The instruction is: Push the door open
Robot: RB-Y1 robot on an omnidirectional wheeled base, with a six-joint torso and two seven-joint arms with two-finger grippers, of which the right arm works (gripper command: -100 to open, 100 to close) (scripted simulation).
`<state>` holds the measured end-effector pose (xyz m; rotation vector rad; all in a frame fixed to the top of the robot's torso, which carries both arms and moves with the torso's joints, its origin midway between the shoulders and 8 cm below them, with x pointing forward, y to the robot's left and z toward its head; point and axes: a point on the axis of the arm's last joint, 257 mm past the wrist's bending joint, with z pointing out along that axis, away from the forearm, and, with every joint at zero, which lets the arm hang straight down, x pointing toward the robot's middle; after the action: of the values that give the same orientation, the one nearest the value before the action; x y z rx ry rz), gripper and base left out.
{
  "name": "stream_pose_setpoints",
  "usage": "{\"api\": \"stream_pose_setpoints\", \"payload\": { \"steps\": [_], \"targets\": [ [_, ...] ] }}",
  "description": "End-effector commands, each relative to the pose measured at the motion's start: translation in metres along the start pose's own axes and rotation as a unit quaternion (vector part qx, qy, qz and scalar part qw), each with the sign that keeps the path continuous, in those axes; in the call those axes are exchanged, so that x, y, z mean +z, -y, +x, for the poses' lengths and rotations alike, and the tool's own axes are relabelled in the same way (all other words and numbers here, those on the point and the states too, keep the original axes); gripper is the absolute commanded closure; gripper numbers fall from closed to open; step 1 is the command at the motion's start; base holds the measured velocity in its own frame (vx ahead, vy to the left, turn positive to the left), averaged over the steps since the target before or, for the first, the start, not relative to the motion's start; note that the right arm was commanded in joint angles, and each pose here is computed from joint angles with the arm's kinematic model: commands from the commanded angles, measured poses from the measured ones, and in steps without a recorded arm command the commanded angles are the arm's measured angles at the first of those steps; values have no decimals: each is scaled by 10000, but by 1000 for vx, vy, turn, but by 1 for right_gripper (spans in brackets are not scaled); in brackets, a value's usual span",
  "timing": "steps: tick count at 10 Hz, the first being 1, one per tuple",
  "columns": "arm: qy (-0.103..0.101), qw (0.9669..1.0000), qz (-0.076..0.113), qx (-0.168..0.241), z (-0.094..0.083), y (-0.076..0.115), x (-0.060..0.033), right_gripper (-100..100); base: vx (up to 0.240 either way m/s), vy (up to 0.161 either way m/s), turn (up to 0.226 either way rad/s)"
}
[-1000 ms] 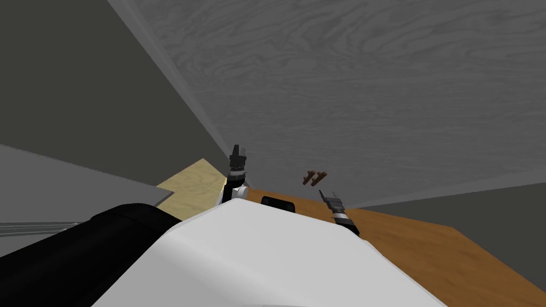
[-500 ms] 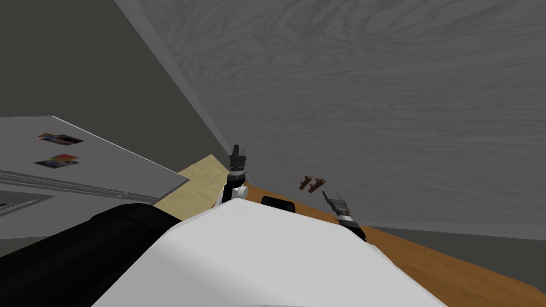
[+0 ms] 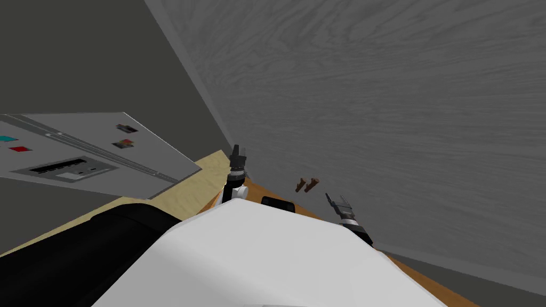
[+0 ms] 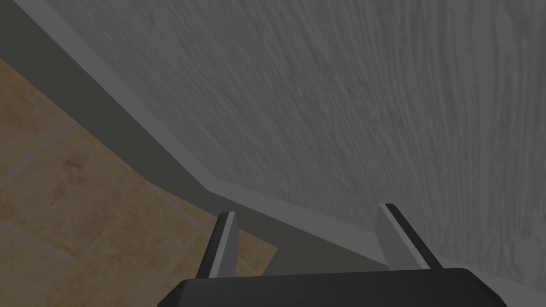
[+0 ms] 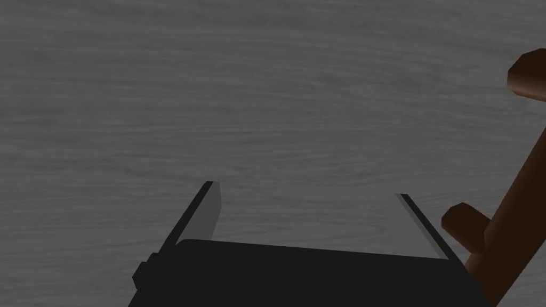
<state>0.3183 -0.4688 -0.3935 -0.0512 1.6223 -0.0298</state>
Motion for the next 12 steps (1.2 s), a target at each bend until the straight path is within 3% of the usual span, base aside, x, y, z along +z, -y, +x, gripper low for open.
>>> {"api": "stream_pose_setpoints", "payload": {
  "steps": [1, 12],
  "targets": [
    [-19, 9999, 108, -59, -21, 131, -16, -100, 2, -193, 286],
    [-198, 9980, 539, -271, -44, 643, -269, -100, -37, -177, 257]
  ]
}}
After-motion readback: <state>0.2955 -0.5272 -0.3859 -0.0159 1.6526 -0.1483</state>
